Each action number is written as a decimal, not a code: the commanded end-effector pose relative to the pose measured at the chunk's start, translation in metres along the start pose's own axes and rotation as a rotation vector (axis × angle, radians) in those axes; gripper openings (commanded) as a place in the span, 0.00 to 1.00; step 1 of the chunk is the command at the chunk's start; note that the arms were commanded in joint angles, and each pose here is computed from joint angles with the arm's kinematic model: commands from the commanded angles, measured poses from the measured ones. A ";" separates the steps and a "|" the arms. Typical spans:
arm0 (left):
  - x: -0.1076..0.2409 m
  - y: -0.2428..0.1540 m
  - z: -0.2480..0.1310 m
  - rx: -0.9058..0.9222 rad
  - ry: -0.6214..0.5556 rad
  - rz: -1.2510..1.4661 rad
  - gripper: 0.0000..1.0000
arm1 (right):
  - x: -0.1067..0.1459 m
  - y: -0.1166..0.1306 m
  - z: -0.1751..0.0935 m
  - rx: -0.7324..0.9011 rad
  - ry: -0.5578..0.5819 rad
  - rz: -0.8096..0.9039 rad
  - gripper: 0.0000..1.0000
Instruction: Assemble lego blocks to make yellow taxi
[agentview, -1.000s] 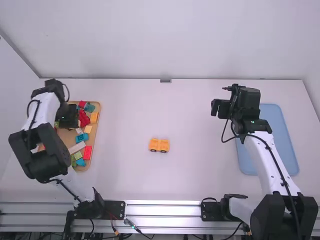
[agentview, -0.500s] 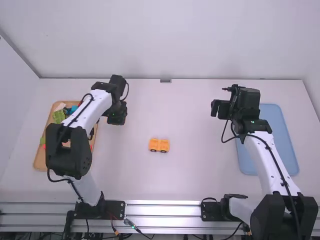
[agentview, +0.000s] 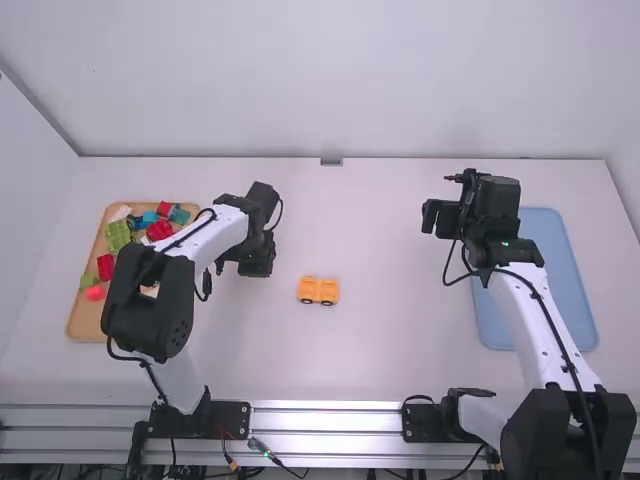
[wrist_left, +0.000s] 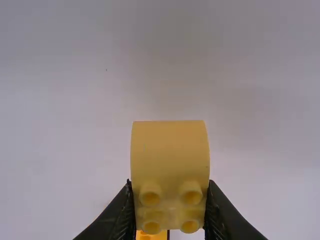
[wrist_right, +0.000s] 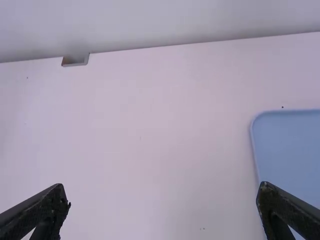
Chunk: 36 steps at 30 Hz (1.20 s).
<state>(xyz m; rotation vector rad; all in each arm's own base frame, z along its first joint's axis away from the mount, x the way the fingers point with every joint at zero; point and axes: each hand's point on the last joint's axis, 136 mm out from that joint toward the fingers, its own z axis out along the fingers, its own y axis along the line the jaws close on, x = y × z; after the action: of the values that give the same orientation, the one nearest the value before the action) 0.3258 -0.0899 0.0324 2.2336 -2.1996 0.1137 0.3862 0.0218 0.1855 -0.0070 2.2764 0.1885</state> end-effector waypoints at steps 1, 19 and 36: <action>0.000 0.012 0.003 -0.015 0.020 -0.003 0.02 | -0.017 0.001 -0.004 -0.005 -0.034 0.001 0.99; 0.012 0.025 0.034 -0.005 0.112 0.029 0.50 | -0.017 0.006 -0.004 -0.034 -0.031 0.000 0.99; 0.013 0.010 0.000 -0.006 0.175 0.279 0.99 | -0.017 0.006 -0.004 -0.034 -0.031 0.000 0.99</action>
<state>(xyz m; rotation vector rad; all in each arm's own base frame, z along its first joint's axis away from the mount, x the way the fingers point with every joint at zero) 0.2939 -0.1045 0.0062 1.9550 -2.2413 0.1764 0.3855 0.0268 0.1861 -0.0220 2.2751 0.2221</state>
